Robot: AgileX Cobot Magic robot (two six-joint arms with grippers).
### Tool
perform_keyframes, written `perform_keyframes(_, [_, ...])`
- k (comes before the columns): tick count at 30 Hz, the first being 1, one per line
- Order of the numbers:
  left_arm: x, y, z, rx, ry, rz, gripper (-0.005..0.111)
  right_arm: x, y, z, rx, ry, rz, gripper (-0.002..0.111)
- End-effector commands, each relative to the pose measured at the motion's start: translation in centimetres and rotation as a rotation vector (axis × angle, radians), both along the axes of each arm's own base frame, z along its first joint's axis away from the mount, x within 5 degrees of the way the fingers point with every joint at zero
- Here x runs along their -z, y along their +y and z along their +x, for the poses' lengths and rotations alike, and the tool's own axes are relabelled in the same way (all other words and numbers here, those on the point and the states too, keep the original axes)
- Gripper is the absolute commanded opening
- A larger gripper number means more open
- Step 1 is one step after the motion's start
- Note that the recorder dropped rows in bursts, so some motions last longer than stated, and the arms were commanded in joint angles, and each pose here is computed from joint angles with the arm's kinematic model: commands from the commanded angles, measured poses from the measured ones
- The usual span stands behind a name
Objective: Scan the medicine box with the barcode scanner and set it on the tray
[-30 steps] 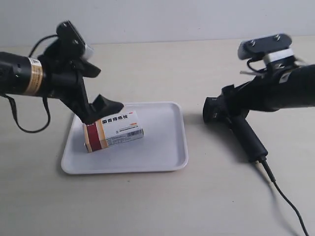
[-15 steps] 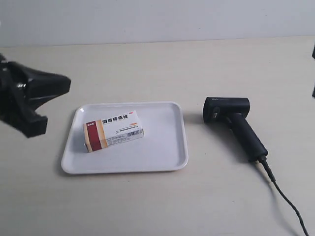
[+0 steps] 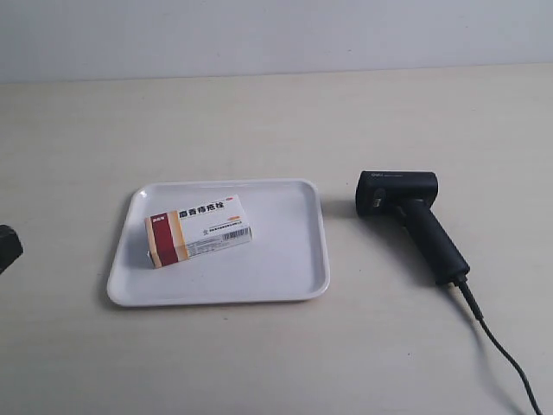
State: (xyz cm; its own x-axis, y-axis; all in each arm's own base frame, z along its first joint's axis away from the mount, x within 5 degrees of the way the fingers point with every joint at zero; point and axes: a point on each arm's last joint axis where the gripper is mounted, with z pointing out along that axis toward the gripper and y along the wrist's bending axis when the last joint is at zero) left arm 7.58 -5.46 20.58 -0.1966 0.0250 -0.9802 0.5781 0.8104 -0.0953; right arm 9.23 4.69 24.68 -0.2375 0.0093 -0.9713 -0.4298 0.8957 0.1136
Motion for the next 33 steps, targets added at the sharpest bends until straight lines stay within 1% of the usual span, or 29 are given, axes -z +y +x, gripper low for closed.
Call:
perform_keyframes(1, [-0.3, 0.2, -0.8, 0.013, -0.068, -0.028, 0.001, 0.0, -0.1, 0.0, 0.004, -0.005, 0.003, 0.0])
perform_keyframes(2, [-0.4, 0.2, -0.8, 0.013, -0.075, -0.03, 0.001, 0.0, -0.1, 0.0, 0.004, -0.005, 0.003, 0.0])
perform_keyframes(3, [-0.4, 0.4, -0.9, -0.003, -0.126, 0.021, 0.001, 0.0, -0.1, 0.0, 0.004, -0.005, 0.003, 0.0])
perform_keyframes(5, [-0.5, 1.4, -1.0, -0.089, -0.227, 0.131, 0.001, 0.0, -0.1, 0.0, 0.004, -0.005, 0.003, 0.0])
perform_keyframes(6, [-0.4, 1.9, -1.1, -0.151, -0.265, 0.161, 0.001, 0.0, -0.1, 0.0, 0.004, -0.005, 0.003, 0.0])
perform_keyframes(7, [-0.3, 2.4, -1.2, -0.206, -0.287, 0.165, 0.001, 0.0, -0.1, 0.0, 0.004, -0.005, 0.003, 0.0])
perform_keyframes(8, [-0.8, 3.5, -1.6, -0.357, -0.341, 0.163, 0.001, 0.0, -0.1, 0.0, 0.004, -0.005, 0.003, 0.0])
perform_keyframes(11, [-1.1, 4.5, -2.0, -0.518, -0.388, 0.156, 0.001, 0.0, -0.1, 0.0, 0.004, -0.005, 0.003, 0.0])
perform_keyframes(12, [-1.1, 4.7, -2.0, -0.559, -0.385, 0.154, 0.001, 0.0, -0.1, 0.0, 0.004, -0.005, 0.003, 0.0])
perform_keyframes(14, [-1.1, 4.9, -2.0, -0.575, -0.38, 0.16, 0.001, 0.0, -0.1, 0.0, 0.004, -0.005, 0.003, 0.0])
perform_keyframes(15, [-1.1, 5.0, -2.0, -0.587, -0.373, 0.145, 0.001, 0.0, -0.1, 0.0, 0.004, -0.005, 0.003, 0.0])
perform_keyframes(16, [-1.0, 5.4, -2.0, -0.637, -0.338, 0.07, 0.001, 0.0, -0.1, 0.0, 0.004, -0.003, 0.002, 0.0])
perform_keyframes(17, [-0.8, 5.7, -2.0, -0.673, -0.299, 0.032, 0.001, 0.0, -0.1, 0.0, 0.004, -0.003, 0.002, 0.0])
perform_keyframes(18, [-0.1, 6.0, -2.0, -0.705, -0.224, 0.059, 0.001, 0.0, -0.1, 0.0, 0.004, -0.003, 0.002, 0.0])
perform_keyframes(19, [0.3, 6.0, -2.0, -0.702, -0.179, 0.092, 0.001, 0.0, -0.1, 0.0, 0.004, -0.003, 0.002, 0.0])
perform_keyframes(20, [1.1, 6.0, -2.0, -0.687, -0.107, 0.143, 0.001, 0.0, -0.1, 0.0, 0.004, -0.003, 0.002, 0.0])
perform_keyframes(21, [1.4, 6.0, -2.1, -0.681, -0.082, 0.175, 0.001, 0.0, -0.1, 0.0, 0.004, -0.003, 0.002, 0.0])
perform_keyframes(33, [1.4, 5.9, -2.1, -0.68, -0.073, 0.167, 0.001, 0.0, -0.1, 0.0, 0.005, -0.006, 0.003, 0.0])
